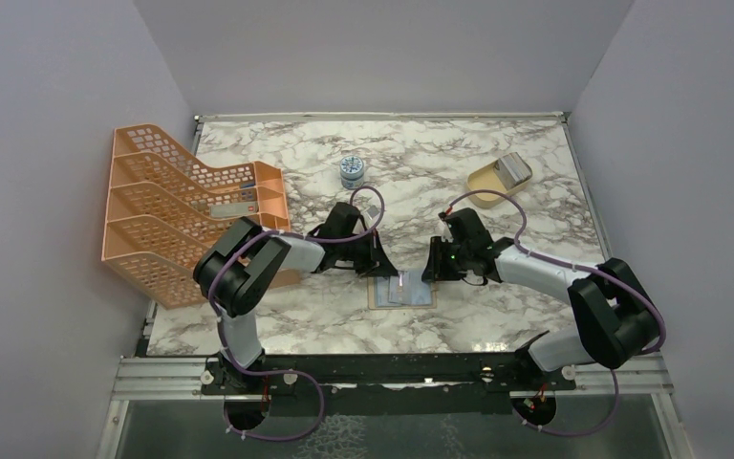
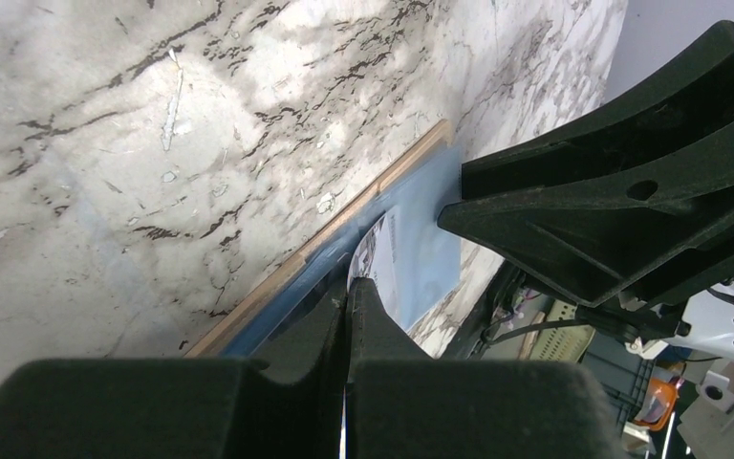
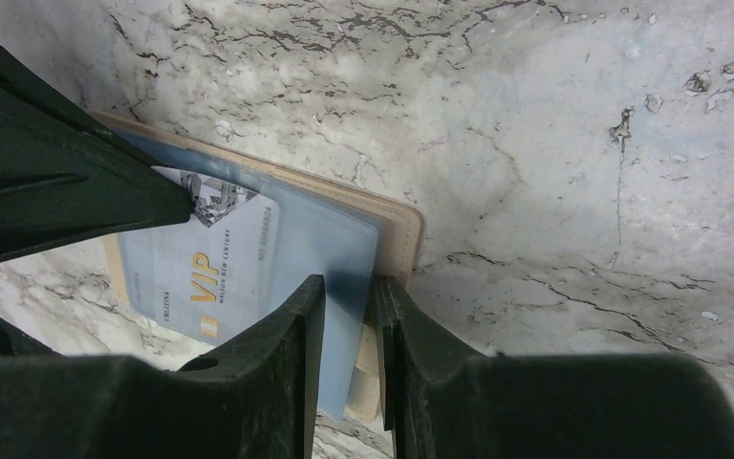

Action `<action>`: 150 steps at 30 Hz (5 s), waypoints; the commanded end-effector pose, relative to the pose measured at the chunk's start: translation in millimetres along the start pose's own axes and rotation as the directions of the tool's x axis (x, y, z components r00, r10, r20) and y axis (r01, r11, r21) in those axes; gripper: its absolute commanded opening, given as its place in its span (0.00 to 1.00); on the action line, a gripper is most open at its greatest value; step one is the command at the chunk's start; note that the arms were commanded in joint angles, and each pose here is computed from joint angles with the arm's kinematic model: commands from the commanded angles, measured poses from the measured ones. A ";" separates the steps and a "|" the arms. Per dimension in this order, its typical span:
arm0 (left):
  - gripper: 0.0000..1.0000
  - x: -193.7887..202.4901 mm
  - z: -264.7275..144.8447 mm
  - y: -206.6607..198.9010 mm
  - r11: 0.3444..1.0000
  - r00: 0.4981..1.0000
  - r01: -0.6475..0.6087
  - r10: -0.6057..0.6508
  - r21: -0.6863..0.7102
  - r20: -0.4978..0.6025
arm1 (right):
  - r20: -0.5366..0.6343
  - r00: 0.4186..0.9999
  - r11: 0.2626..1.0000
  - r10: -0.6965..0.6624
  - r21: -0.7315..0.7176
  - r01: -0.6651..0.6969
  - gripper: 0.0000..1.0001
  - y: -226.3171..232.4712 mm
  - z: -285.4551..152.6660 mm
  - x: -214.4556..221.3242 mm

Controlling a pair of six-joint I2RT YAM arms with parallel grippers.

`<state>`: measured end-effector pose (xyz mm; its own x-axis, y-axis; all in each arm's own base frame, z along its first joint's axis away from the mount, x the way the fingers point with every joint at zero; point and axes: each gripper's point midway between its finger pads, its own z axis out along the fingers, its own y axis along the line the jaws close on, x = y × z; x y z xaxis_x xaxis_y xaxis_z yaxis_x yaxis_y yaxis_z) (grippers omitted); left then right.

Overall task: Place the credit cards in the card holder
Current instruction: Insert the credit card into the card holder, then turn over the card slot in the card holder.

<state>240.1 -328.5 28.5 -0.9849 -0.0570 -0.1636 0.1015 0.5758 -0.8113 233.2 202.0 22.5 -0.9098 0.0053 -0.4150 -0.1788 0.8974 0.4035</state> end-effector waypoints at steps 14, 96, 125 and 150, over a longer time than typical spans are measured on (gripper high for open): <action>0.00 -8.5 2.3 6.6 0.995 0.994 -0.027 0.037 -0.091 0.101 | 0.009 1.000 1.000 0.005 0.005 -0.005 0.26 -0.9 -5.9 5.0; 0.50 27.2 18.9 -60.9 0.997 0.995 -0.077 0.077 0.003 0.060 | 0.000 1.000 0.998 0.030 -0.053 -0.030 0.25 4.4 -10.4 18.1; 0.59 10.7 -19.6 -46.9 0.984 0.978 -0.123 0.142 -0.128 0.151 | 0.056 0.998 0.997 0.030 -0.071 -0.026 0.26 14.6 -33.3 5.2; 0.62 8.6 -57.4 -29.9 0.998 0.986 -0.043 0.036 0.037 0.161 | -0.029 0.999 0.986 0.020 -0.164 -0.025 0.22 77.1 4.6 9.6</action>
<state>221.2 -293.9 68.6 -0.9491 -0.1806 -0.2579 0.1013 0.6005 -0.7932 201.0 259.1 39.5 -0.9337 -0.0033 -0.3580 -0.2023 0.8299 0.5200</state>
